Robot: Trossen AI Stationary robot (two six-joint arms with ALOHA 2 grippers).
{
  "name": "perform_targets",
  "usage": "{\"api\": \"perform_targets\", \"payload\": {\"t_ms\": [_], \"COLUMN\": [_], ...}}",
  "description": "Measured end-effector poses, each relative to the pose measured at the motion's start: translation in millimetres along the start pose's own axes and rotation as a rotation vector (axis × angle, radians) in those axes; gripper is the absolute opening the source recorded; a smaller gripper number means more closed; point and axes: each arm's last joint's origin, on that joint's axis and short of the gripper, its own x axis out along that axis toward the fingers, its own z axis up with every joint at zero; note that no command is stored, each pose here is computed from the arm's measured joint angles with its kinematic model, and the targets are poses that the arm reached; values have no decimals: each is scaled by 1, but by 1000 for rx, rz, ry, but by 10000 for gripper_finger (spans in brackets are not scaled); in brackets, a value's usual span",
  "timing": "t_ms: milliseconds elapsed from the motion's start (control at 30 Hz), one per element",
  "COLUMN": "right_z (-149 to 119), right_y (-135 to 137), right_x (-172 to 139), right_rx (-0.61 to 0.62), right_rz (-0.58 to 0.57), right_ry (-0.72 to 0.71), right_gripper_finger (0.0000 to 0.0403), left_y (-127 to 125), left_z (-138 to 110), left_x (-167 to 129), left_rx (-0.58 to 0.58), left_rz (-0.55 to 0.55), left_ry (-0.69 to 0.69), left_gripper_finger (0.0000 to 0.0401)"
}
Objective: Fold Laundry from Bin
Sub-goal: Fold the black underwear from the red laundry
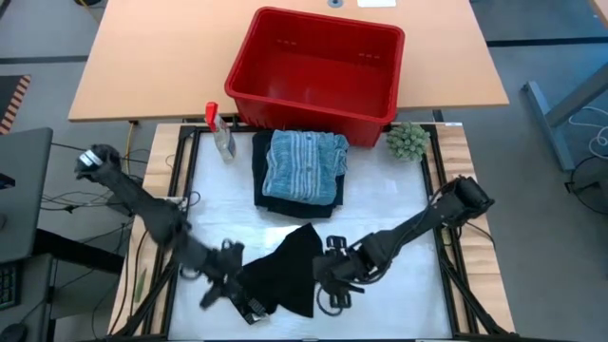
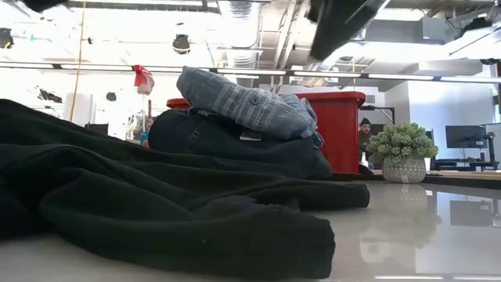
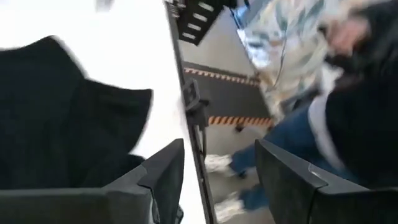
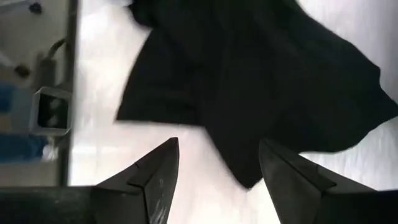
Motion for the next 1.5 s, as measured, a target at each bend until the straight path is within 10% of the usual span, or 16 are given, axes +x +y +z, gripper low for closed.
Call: {"api": "perform_targets", "payload": {"t_ms": [233,567,1500], "right_z": [-1,-2,-8], "right_y": [-5,-3,12], "right_x": [9,9,6], "right_rx": [1,-25,-31], "right_rz": [4,55,113], "right_ry": [-19,0,14], "right_gripper_finger": [248,248,248], "left_y": [-41,-38,-25], "left_z": [-26,-56,-59], "left_x": [54,121,117], "left_rx": [370,526,626], "left_rz": [206,389,584], "left_ry": [132,392,601], "left_gripper_finger": [173,173,173]}}
